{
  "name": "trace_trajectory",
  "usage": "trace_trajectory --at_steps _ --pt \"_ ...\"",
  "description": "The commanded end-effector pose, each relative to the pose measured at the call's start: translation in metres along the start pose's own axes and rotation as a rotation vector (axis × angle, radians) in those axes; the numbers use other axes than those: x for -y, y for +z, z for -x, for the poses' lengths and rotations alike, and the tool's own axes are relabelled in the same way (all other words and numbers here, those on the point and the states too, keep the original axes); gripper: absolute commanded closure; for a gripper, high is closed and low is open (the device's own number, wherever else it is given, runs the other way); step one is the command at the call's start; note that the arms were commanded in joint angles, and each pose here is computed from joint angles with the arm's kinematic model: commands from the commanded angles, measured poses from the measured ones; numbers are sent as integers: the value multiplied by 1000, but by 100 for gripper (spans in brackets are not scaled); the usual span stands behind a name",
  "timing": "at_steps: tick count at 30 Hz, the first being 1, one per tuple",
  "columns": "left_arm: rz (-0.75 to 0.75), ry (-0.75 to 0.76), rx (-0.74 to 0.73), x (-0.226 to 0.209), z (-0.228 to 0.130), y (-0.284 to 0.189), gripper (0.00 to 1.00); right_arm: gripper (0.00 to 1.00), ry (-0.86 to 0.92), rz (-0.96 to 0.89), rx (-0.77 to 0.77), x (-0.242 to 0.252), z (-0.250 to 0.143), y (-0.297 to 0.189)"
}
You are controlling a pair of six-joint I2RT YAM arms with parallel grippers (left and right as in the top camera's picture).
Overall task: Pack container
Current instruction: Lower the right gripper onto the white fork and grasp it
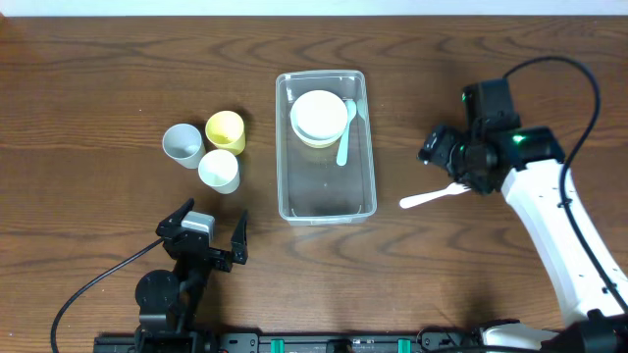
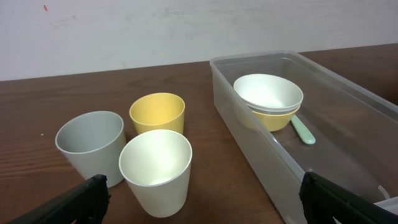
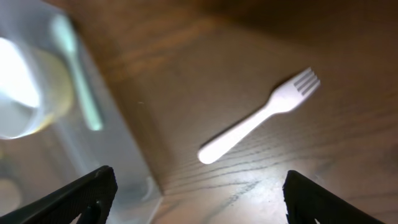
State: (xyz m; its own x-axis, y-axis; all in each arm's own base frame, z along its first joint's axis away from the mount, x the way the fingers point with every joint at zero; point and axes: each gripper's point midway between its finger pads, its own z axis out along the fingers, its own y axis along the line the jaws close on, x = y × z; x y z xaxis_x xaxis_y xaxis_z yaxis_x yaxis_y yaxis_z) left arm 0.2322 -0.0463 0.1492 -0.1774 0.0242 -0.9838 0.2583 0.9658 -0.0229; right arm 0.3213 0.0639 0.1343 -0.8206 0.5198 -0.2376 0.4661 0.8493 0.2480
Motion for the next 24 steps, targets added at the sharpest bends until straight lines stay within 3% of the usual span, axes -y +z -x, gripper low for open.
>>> trace_trajectory --at_steps 1,11,24 --pt "-7 4 -35 1 -13 1 2 14 87 -58 -33 17 -16 23" --pt "-7 4 -35 1 -13 1 2 18 150 -128 -80 52 -48 60" --pt "-7 4 -35 1 -13 1 2 22 176 -146 59 73 -43 92"
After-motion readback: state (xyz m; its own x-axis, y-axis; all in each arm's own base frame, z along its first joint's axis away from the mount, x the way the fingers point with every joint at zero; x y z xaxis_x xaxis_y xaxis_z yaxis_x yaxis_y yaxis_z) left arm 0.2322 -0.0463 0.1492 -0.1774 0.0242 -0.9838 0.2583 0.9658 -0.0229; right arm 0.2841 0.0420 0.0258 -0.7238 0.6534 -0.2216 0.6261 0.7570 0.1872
